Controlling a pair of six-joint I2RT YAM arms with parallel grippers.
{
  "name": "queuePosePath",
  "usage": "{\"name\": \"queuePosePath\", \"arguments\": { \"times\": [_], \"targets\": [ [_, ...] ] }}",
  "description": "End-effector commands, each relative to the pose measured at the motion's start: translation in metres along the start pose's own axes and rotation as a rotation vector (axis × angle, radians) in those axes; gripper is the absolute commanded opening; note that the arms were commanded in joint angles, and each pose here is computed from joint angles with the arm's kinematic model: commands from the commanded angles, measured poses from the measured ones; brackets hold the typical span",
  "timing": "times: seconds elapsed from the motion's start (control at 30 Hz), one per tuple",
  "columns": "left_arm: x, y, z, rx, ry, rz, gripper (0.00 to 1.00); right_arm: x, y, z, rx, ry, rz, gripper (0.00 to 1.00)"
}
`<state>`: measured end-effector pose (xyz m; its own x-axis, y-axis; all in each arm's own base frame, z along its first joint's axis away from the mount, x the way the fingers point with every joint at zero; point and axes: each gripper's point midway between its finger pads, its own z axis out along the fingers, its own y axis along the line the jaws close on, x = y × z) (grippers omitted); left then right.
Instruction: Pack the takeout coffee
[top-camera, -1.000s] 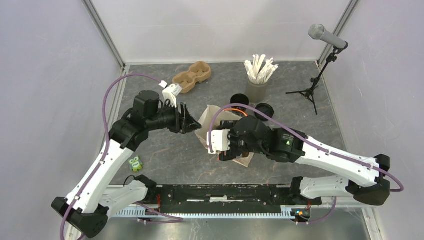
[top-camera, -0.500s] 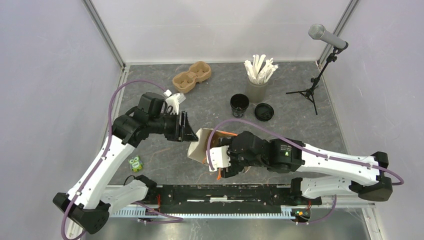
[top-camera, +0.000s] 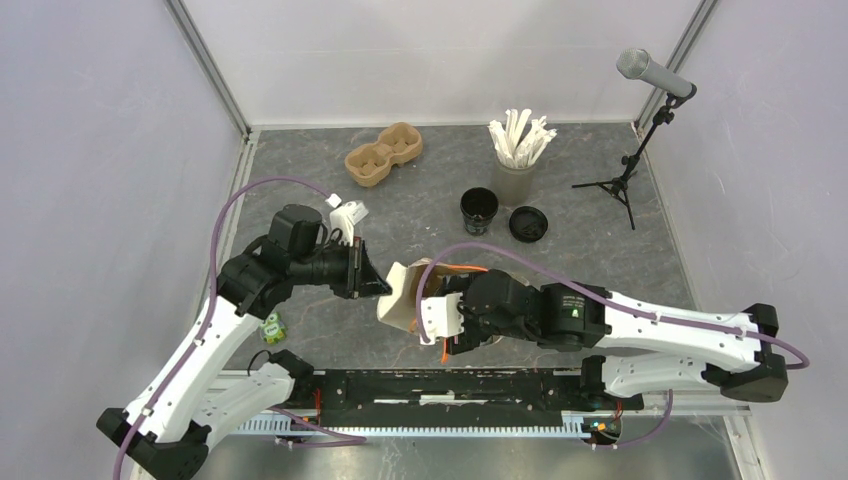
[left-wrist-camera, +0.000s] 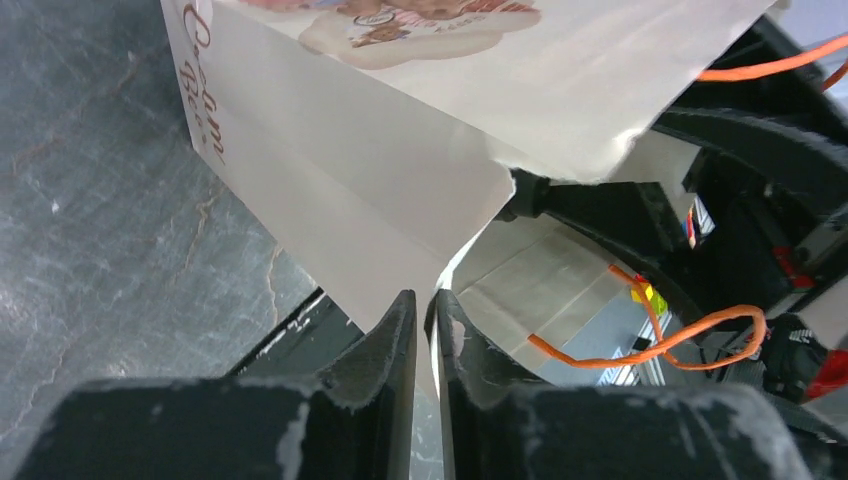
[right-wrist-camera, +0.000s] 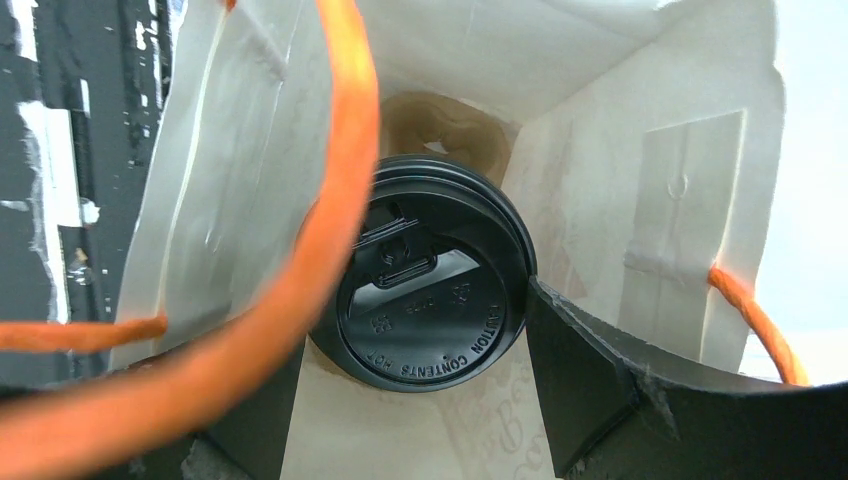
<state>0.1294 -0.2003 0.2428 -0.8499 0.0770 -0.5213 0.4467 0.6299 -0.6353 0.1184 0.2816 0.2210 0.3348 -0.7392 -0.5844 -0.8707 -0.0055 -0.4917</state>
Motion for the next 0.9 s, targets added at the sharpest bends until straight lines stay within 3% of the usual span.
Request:
{"name": "queuePosePath", "arguments": {
  "times": [0.0, 0.17, 0.4, 0.47, 0.63, 0.87],
  "targets": [
    [-0.032, -0.014, 0.003, 0.056, -0.129, 0.047, 0.20, -0.005, -0.023, 0.001, 0.099, 0.031, -0.052, 0.62],
    [-0.063, -0.025, 0.008, 0.093, -0.212, 0.086, 0.28, -0.013, -0.033, 0.012, 0.135, 0.030, -0.116, 0.62],
    [-0.070, -0.032, -0.001, 0.100, -0.243, 0.103, 0.39, -0.023, -0.033, 0.021, 0.117, 0.021, -0.140, 0.62],
    [-0.064, -0.029, -0.003, 0.086, -0.233, 0.104, 0.35, -0.020, -0.034, 0.023, 0.127, 0.030, -0.158, 0.62],
    [-0.055, -0.019, 0.000, 0.060, -0.218, 0.137, 0.05, -0.008, -0.044, 0.032, 0.144, 0.079, -0.230, 0.63],
    [-0.082, -0.013, -0.008, -0.010, -0.354, 0.151, 0.03, -0.007, -0.086, 0.032, 0.203, 0.122, -0.296, 0.62]
  ]
}}
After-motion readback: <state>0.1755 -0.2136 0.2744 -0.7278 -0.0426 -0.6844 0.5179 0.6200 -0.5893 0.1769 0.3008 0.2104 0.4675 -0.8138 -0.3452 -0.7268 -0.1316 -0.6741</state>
